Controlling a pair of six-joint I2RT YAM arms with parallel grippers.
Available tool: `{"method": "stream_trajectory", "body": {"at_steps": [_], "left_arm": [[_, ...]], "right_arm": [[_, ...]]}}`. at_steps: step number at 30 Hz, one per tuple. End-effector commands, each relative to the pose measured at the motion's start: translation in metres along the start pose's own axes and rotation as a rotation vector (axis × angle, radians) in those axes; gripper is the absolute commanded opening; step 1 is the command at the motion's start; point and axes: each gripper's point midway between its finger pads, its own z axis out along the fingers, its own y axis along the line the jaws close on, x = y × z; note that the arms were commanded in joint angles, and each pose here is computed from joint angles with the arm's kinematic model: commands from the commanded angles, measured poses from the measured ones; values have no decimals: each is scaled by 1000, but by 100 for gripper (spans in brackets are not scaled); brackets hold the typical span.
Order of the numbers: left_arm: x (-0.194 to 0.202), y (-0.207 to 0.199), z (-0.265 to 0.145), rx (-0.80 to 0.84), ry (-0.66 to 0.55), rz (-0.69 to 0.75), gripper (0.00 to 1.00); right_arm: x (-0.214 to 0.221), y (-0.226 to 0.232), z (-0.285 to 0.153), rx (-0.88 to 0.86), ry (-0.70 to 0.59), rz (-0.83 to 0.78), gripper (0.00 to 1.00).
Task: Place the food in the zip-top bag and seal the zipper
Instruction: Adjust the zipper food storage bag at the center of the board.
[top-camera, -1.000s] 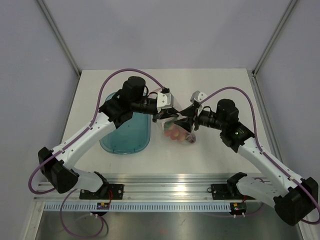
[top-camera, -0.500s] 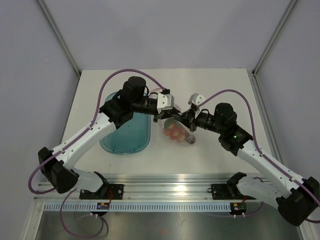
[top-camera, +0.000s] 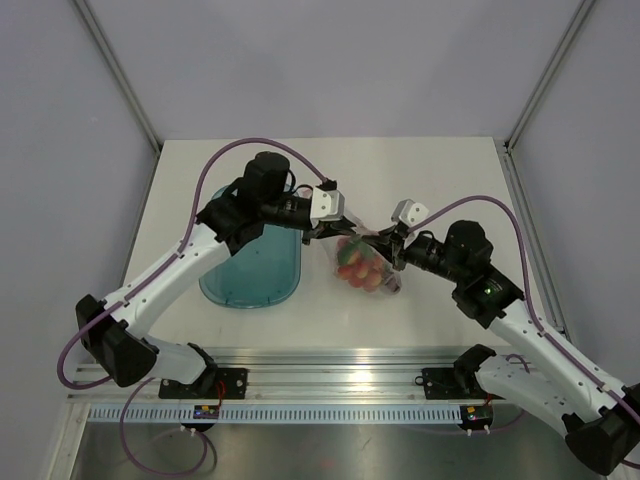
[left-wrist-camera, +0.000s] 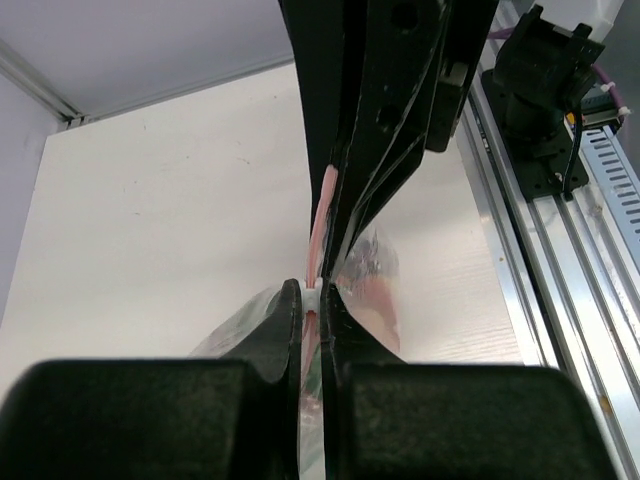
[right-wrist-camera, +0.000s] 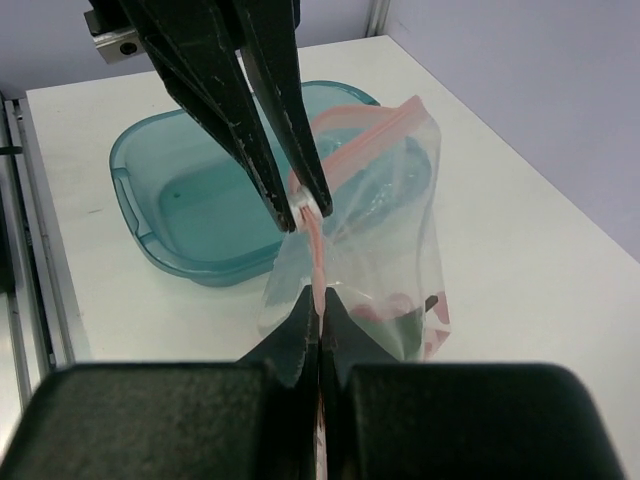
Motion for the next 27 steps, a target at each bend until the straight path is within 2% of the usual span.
{"method": "stream_trajectory", "body": {"at_steps": [1, 14, 21, 27], "left_arm": [[8, 13, -13, -37, 44, 1, 0], [52, 59, -43, -186, 118, -87, 0], [84, 84, -76, -291, 150, -165, 0], [93, 93, -99, -350, 149, -206, 0]], "right_arm": [[-29, -11, -12, 69, -91, -86, 0], [-28, -30, -35, 208, -78, -127, 0], [-28, -38, -47, 271, -77, -133, 0], [-26, -42, -51, 300, -72, -133, 0]]}}
